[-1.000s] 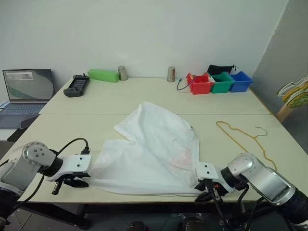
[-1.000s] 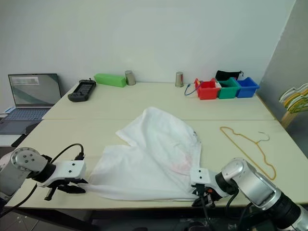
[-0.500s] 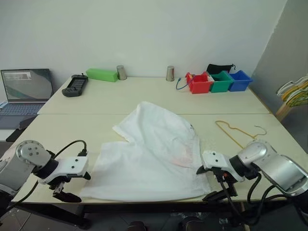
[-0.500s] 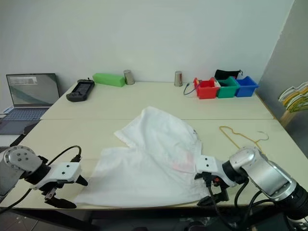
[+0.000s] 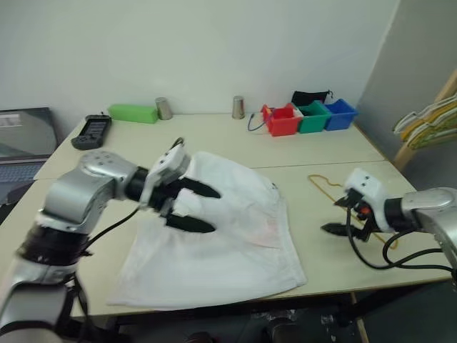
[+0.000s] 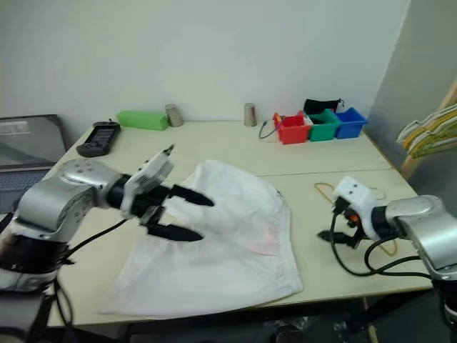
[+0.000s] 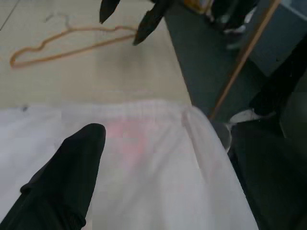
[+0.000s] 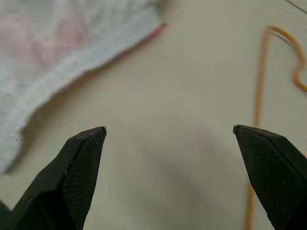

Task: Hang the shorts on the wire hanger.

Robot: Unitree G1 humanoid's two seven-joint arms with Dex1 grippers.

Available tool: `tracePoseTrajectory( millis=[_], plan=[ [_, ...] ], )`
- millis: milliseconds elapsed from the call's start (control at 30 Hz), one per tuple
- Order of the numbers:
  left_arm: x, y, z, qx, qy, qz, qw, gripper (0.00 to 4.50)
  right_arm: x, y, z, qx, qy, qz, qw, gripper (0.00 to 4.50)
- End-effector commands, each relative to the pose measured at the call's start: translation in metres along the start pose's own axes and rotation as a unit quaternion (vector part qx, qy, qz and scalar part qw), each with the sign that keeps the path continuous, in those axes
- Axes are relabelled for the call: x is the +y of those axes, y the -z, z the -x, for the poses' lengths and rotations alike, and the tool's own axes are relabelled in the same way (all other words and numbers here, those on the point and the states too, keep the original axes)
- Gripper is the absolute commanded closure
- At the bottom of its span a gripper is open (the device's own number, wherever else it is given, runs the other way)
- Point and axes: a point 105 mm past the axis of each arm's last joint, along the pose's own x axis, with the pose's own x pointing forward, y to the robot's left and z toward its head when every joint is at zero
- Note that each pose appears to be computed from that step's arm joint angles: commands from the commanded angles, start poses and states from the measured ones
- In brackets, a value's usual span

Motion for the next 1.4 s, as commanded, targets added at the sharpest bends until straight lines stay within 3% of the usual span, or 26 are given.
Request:
tracePoseTrajectory(
  millis=[33,200,433,833,1400],
  plan=[
    [0.036,-0.018,-0.036,-0.04,-0.092,-0.071,0.992,0.03,-0.074,0.015,0.02,0.02,0.169,-0.025,0.985,0.0],
    [0.041,-0.007,-0.075,-0.062,-0.123,-0.073,0.988,0.03,-0.104,0.04,0.008,0.044,0.184,-0.053,0.98,0.0],
    [0.022,0.009,-0.096,-0.067,-0.105,-0.056,0.991,0.03,-0.105,0.051,-0.023,0.062,0.111,-0.078,0.989,0.0],
    [0.024,0.036,-0.068,-0.032,-0.184,-0.021,0.982,0.03,-0.094,0.029,-0.051,0.043,0.038,-0.07,0.996,0.0],
    [0.018,0.037,-0.065,-0.032,-0.213,-0.01,0.976,0.03,-0.104,0.061,-0.056,0.089,0.063,-0.104,0.989,0.0]
  ],
)
